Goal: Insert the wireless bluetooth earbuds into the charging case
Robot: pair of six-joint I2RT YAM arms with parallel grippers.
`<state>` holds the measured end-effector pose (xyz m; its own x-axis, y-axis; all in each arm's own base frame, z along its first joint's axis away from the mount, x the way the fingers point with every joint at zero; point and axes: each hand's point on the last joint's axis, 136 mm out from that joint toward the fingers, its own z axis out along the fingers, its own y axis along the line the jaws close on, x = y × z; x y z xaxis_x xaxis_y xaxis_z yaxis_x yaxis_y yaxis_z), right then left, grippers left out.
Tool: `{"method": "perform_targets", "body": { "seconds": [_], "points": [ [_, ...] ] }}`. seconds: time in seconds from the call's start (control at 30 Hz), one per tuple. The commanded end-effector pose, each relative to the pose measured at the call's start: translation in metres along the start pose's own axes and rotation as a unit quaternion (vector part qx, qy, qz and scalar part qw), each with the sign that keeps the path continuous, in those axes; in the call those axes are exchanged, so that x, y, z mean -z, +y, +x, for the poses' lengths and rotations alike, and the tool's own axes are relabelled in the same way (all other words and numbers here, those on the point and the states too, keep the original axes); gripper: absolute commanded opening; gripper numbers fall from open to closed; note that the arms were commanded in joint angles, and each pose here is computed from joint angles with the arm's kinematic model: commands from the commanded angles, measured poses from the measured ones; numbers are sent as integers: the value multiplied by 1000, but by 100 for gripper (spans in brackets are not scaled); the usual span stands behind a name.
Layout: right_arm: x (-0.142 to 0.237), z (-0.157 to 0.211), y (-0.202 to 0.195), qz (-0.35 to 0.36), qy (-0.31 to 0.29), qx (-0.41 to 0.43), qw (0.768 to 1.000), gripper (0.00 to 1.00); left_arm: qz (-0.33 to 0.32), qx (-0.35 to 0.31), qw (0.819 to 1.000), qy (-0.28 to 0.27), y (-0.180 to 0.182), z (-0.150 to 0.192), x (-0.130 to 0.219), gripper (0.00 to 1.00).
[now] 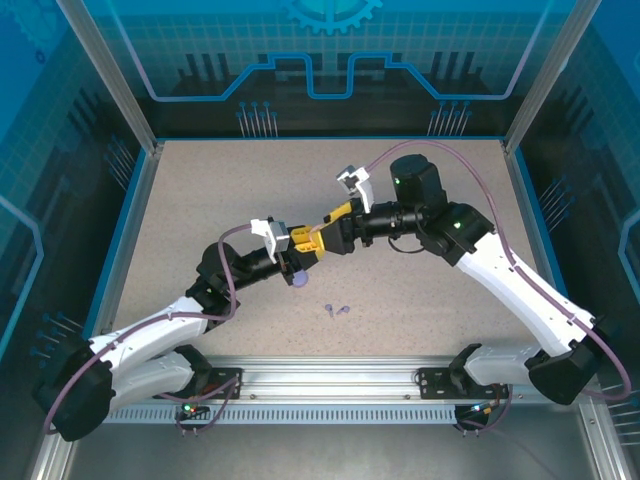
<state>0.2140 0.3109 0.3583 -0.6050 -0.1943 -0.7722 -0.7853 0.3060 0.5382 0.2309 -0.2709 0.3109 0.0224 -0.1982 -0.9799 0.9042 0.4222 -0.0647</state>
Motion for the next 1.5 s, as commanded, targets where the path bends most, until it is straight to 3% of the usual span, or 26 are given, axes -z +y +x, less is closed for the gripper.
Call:
{"method": "perform_targets", "body": {
  "seconds": [0.0,0.13,0.27,0.5,0.67,0.87,1.03,1.3,1.47],
  "points": [
    [15,-7,12,13,-9,30,999,79,6,-10,1000,-22,-3,-18,-3,2],
    [38,-13,-13,131,-38,48,990,80,5,-7,1000,-19,-3,-18,-4,1],
    [78,-15,-44,258,-95,53,960,97,-11,9,1000,-4,4,-11,-6,1],
    [125,17,-83,361,-133,-1,923,100,-60,110,990,72,33,34,-27,1],
    [141,36,-100,400,-135,-31,906,100,-84,227,955,173,51,95,-52,0],
    [145,45,-107,412,-133,-44,900,100,-140,339,879,305,72,184,-64,0],
    [146,49,-111,418,-129,-49,898,100,-164,387,834,357,78,237,-63,1],
    [145,52,-114,419,-127,-57,897,100,-178,414,795,406,80,281,-58,7],
    [144,52,-114,417,-127,-58,898,100,-190,413,787,418,82,294,-52,17]
  ]
}}
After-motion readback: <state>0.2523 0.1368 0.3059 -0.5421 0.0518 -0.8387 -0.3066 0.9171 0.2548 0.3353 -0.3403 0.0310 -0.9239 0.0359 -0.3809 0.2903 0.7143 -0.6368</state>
